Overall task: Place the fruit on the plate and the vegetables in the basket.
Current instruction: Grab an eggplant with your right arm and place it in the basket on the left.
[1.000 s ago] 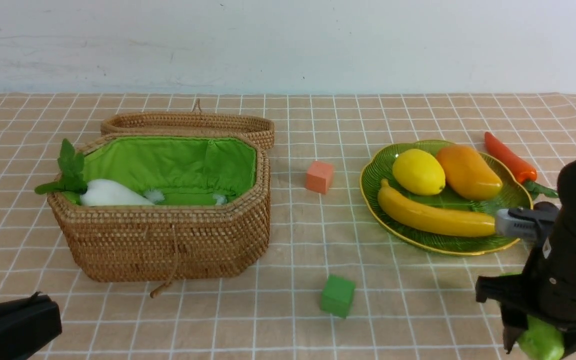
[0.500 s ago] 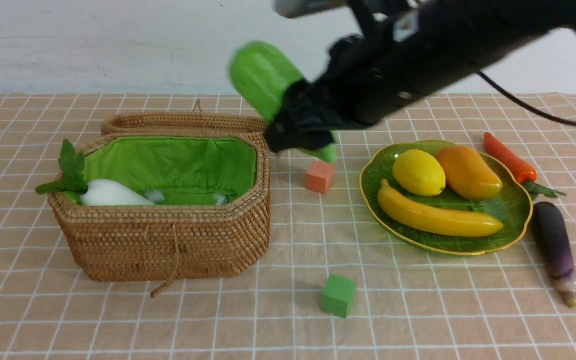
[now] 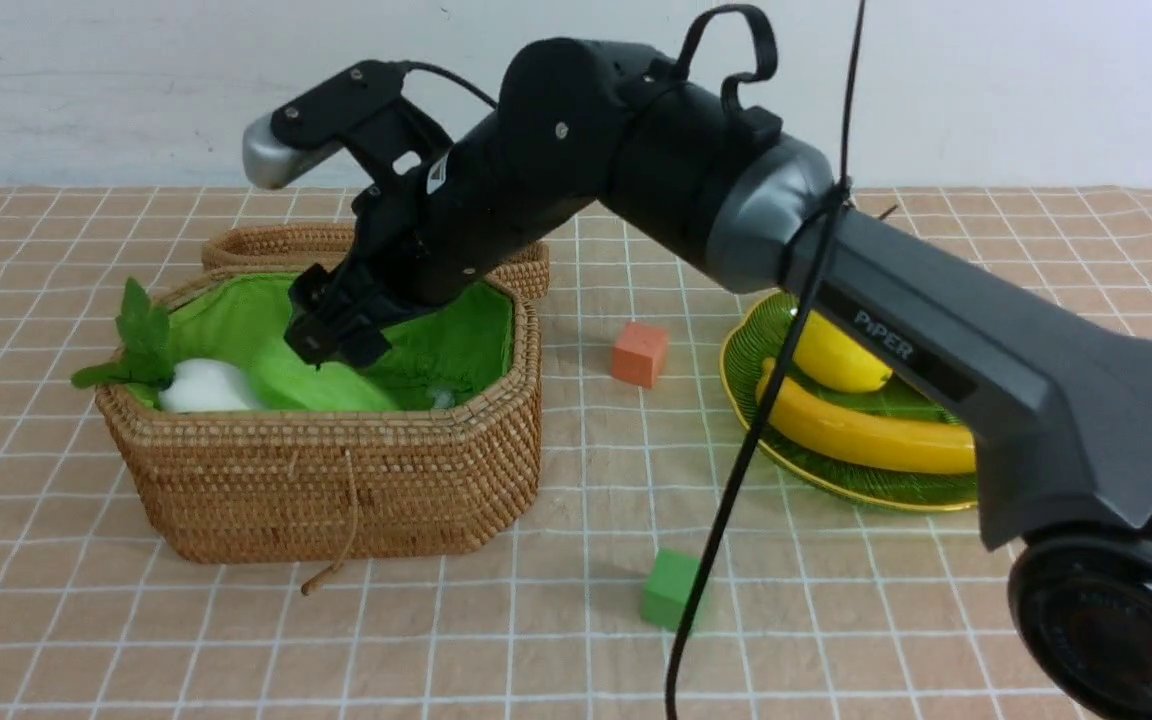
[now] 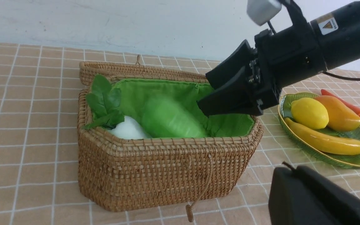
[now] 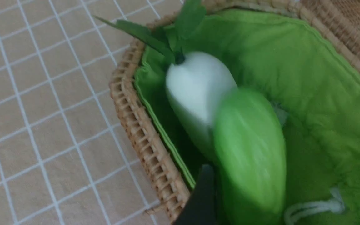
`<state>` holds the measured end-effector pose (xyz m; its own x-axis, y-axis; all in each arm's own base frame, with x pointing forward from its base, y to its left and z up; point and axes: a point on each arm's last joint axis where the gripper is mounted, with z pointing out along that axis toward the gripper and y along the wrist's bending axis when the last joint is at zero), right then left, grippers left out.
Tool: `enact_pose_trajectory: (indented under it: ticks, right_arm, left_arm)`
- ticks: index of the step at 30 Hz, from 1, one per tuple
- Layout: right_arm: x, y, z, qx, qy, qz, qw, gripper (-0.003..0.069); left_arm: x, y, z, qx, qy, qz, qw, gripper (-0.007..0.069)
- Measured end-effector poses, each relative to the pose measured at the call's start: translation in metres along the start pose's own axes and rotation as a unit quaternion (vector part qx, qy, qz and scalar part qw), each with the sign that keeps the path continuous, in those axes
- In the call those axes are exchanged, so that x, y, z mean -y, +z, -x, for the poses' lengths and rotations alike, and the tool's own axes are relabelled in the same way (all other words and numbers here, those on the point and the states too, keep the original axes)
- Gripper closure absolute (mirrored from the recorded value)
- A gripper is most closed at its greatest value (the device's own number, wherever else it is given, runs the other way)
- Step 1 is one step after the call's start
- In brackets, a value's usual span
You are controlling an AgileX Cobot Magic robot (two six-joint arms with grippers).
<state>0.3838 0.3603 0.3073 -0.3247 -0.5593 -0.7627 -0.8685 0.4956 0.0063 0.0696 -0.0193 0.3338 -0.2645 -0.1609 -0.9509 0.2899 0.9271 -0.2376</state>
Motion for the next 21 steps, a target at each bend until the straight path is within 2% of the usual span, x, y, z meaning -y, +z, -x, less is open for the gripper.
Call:
enact_pose_trajectory:
  ticks: [4, 7, 9, 10, 12, 13, 14, 15, 17, 20, 21]
  right_arm:
    - [-0.002, -0.035, 0.009, -0.028, 0.023, -0.019, 0.999, 0.0019]
    - [-0.005, -0.084, 0.017, -0.070, 0.044, -0.064, 0.995, 0.0119]
    - [-0.002, -0.122, 0.024, -0.069, 0.052, -0.122, 0.989, 0.0223]
    - [0.001, -0.156, 0.029, -0.053, 0.066, -0.165, 0.983, 0.0332]
    - [0.005, -0.196, 0.032, -0.031, 0.083, -0.209, 0.974, 0.0456]
    - [0.006, -0.200, 0.031, -0.027, 0.089, -0.217, 0.972, 0.0481]
    - [0.012, -0.227, 0.027, -0.014, 0.118, -0.247, 0.962, 0.0568]
    - [0.017, -0.244, 0.020, -0.011, 0.139, -0.263, 0.955, 0.0599]
    - [0.025, -0.262, 0.009, -0.013, 0.169, -0.281, 0.944, 0.0629]
    - [0.059, -0.300, -0.052, -0.055, 0.280, -0.339, 0.896, 0.0626]
    - [0.073, -0.303, -0.087, -0.094, 0.326, -0.356, 0.871, 0.0594]
  left_arm:
    - [0.001, 0.000, 0.000, 0.002, 0.012, -0.003, 1.000, 0.0638]
    - [0.005, 0.000, 0.001, 0.009, 0.032, -0.025, 0.999, 0.0638]
    - [0.009, 0.000, 0.002, 0.012, 0.042, -0.048, 0.998, 0.0638]
    - [0.014, -0.001, 0.002, 0.016, 0.046, -0.075, 0.996, 0.0638]
    - [0.019, -0.002, 0.002, 0.014, 0.044, -0.105, 0.993, 0.0638]
    - [0.019, -0.002, 0.002, 0.015, 0.044, -0.105, 0.993, 0.0638]
    - [0.025, -0.002, 0.000, 0.005, 0.039, -0.135, 0.990, 0.0638]
    - [0.027, -0.002, -0.001, 0.000, 0.039, -0.145, 0.989, 0.0638]
    - [0.030, -0.003, -0.003, -0.009, 0.043, -0.161, 0.986, 0.0638]
    - [0.035, -0.005, -0.005, -0.016, 0.068, -0.192, 0.979, 0.0638]
    - [0.037, -0.005, -0.005, -0.015, 0.083, -0.202, 0.976, 0.0638]
